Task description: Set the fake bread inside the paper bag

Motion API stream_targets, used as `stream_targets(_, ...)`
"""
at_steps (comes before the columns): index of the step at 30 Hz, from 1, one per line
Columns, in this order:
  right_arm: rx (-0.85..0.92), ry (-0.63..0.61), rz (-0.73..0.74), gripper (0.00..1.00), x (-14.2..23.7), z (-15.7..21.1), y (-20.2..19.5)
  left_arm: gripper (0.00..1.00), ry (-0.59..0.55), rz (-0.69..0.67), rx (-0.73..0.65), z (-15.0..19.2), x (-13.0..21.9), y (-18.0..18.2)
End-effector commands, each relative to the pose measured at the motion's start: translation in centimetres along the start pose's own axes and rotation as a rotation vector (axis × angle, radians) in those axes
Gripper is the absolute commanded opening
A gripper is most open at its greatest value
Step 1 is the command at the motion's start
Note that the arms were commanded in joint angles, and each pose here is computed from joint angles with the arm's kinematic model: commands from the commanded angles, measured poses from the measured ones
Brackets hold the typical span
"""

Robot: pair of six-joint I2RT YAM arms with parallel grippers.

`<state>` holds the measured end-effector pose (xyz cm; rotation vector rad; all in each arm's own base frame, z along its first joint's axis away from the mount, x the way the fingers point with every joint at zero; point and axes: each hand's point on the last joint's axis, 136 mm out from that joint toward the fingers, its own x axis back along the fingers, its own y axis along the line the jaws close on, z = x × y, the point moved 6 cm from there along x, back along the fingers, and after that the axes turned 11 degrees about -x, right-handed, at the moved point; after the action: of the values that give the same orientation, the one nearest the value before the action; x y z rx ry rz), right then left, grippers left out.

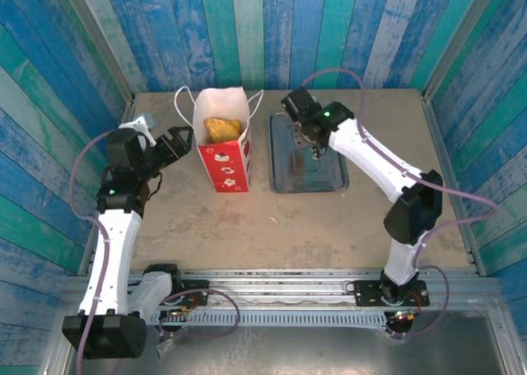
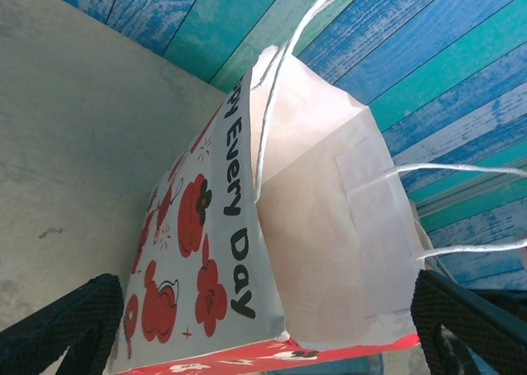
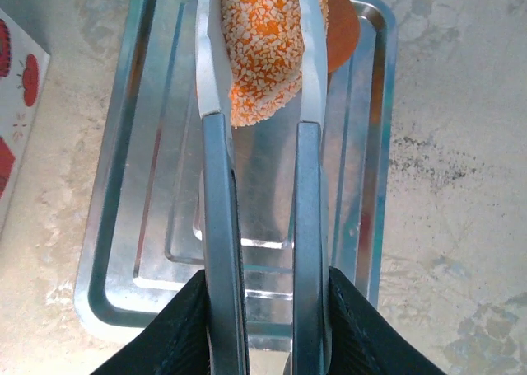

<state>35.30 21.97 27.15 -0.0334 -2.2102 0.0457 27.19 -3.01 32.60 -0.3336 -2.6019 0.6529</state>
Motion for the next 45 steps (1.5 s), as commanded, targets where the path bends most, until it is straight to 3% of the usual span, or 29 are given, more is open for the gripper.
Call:
stream_targets(1,-0.038,-0.090,-0.060,0.30,2.6,-0.7,-0.6,0.94,-0.009,0.064,0.047,-0.8,-0.3,-0.8)
stream_targets(17,-0.056,-0.255,-0.254,0.30,12.1,0.0,-4.4,1.00,0.035,0.166,0.116,0.2,-2.6,-0.6)
stream_targets(26,-0.016,-0.376,-0.317,0.30,16.8,-0.8,-4.0,0.93,0.059,0.185,0.124,0.4,-4.0,-0.2)
stream_targets(38,0.099,-0.530,-0.431,0.31,22.6,-3.3,0.4,0.79,0.063,0.142,0.129,1.0,-5.3,0.9)
stream_targets(45,0.241,-0.494,-0.481,0.31,21.6,-2.8,6.4,0.67,0.056,0.122,0.134,1.2,-5.3,1.3)
